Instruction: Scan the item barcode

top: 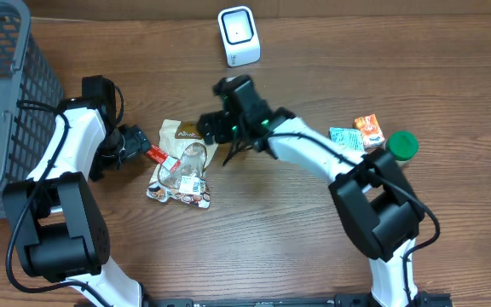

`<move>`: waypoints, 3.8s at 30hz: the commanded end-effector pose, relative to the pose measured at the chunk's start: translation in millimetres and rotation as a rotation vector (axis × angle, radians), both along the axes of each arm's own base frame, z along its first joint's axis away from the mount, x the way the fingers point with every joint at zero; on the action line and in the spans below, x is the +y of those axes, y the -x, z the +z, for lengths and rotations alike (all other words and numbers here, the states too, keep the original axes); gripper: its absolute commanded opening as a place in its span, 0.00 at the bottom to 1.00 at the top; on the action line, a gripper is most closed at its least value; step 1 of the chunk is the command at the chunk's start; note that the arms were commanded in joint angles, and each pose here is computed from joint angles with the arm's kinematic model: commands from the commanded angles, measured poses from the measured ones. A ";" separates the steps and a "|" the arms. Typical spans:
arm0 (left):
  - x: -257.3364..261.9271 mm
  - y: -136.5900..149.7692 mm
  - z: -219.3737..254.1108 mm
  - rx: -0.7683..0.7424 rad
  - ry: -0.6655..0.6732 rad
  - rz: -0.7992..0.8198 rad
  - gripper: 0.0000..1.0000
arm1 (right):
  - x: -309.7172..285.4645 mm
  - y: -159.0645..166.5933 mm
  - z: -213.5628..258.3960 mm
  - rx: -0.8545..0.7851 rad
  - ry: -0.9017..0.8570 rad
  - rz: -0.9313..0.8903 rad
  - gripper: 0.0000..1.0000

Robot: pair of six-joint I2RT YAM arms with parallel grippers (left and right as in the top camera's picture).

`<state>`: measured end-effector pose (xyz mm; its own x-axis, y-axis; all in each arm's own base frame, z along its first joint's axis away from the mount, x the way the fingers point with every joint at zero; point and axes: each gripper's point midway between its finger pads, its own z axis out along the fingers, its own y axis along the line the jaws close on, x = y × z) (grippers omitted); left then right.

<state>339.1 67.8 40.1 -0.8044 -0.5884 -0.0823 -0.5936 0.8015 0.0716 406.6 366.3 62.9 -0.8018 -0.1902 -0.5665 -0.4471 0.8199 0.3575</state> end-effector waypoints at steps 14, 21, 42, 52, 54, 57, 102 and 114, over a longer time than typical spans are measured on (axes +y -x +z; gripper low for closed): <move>7.8 -5.1 5.9 -0.017 -0.024 -0.003 1.00 | 12.7 11.5 1.4 -0.188 0.202 0.061 0.89; 7.8 -5.1 5.9 -0.017 -0.024 -0.003 0.99 | 16.7 20.6 -23.3 -0.127 0.202 0.102 0.89; 7.8 -5.1 5.9 -0.017 -0.024 -0.003 0.99 | -96.1 43.5 -10.6 0.161 0.411 -0.163 0.94; 7.8 -5.1 5.9 -0.017 -0.024 -0.003 0.99 | -153.4 87.0 -19.7 0.524 0.435 -0.305 0.98; 7.8 -5.1 5.9 -0.017 -0.024 -0.003 0.99 | -146.6 99.5 -18.2 0.614 0.374 -0.278 0.98; 7.8 -5.1 5.9 -0.017 -0.024 -0.003 0.99 | -146.9 112.2 -17.0 0.672 0.374 -0.264 0.98; -82.4 -63.4 29.8 -0.294 0.527 -0.059 1.00 | -173.7 66.4 8.7 0.533 0.385 -0.312 1.00; -165.7 -40.3 30.0 -0.235 0.580 -0.437 0.69 | -175.0 67.0 8.6 0.514 0.405 -0.247 1.00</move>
